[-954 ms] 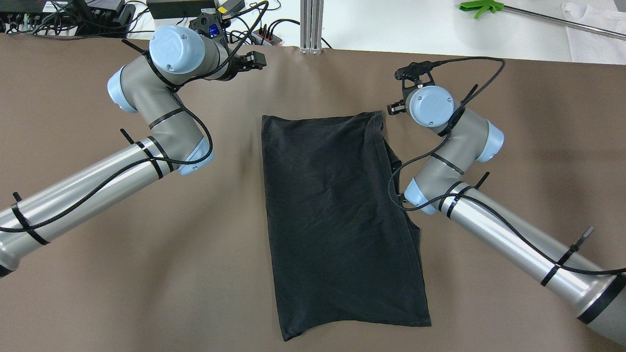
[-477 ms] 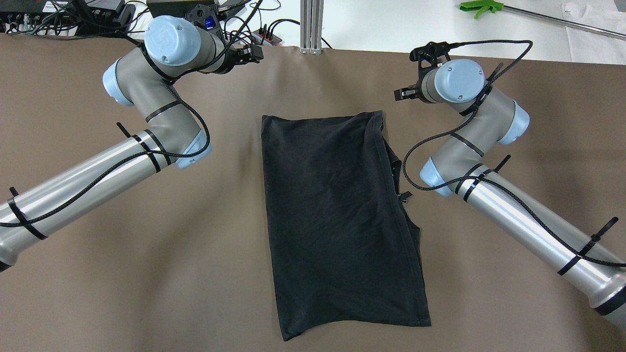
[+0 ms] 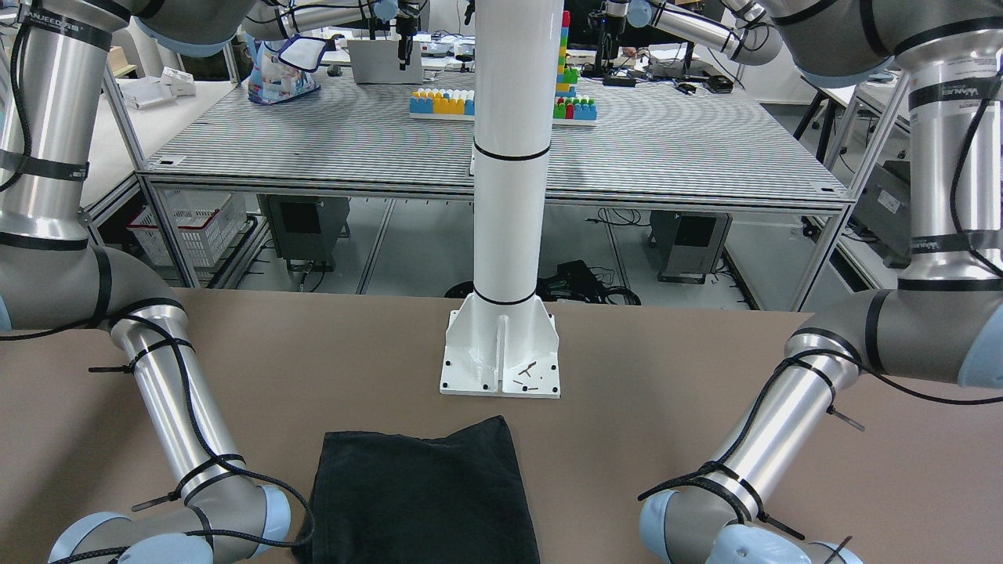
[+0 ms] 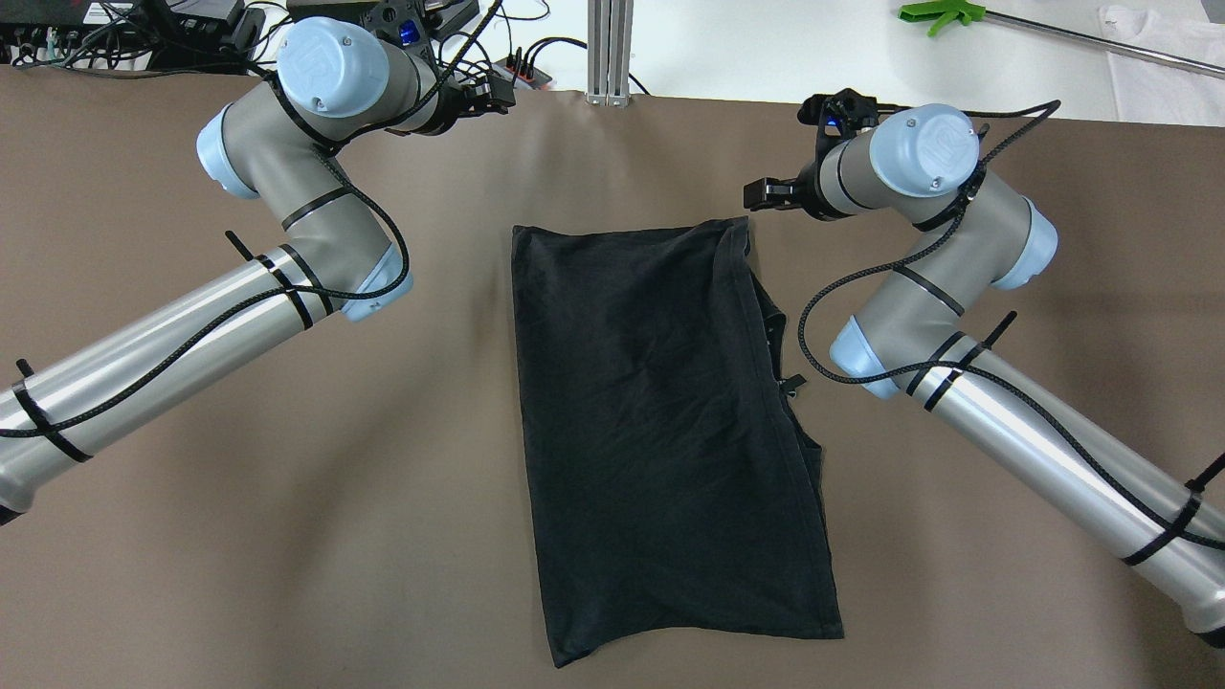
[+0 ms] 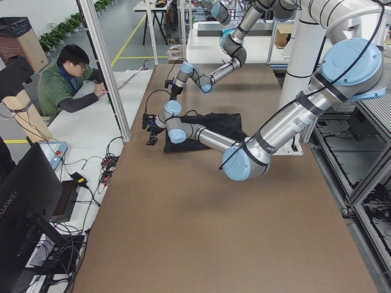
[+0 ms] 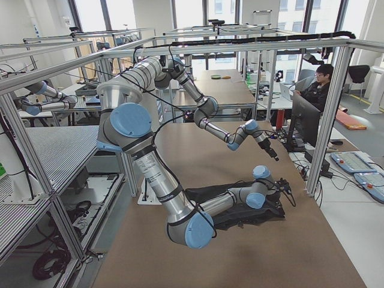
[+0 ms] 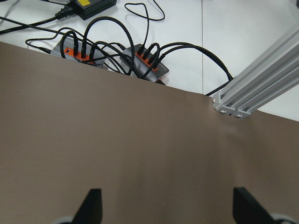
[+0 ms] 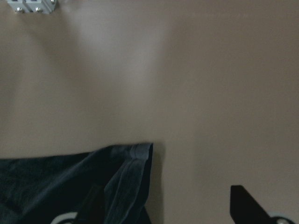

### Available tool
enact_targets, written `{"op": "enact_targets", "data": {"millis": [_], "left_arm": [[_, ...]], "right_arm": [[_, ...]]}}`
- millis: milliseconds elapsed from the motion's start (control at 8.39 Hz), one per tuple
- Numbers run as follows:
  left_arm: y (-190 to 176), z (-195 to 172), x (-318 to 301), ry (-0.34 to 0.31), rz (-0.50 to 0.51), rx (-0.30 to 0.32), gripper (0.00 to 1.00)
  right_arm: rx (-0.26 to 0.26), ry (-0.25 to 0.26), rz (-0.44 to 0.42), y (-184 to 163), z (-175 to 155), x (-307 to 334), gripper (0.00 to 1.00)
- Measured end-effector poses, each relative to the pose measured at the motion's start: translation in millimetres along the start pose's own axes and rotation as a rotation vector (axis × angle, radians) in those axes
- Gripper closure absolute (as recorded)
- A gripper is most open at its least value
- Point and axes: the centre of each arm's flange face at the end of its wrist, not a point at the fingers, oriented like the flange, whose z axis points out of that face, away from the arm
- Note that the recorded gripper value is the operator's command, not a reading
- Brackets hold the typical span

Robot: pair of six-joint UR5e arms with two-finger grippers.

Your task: Fold clothes

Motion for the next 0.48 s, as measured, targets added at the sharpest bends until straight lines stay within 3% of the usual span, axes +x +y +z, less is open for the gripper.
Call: {"op": "enact_targets", "data": {"millis": [238, 477], "left_arm": [[-2.9, -1.1, -0.6, 0.0, -0.001, 0.003, 0.0], [-3.8, -1.5, -0.8, 0.0, -0.002, 0.004, 0.0]], "right_arm": [[-0.066, -0.039, 0.087, 43.9, 0.1, -5.3, 0.05], [-0.096, -0.044, 0.097, 84.7, 14.8, -25.3, 0.05]]}}
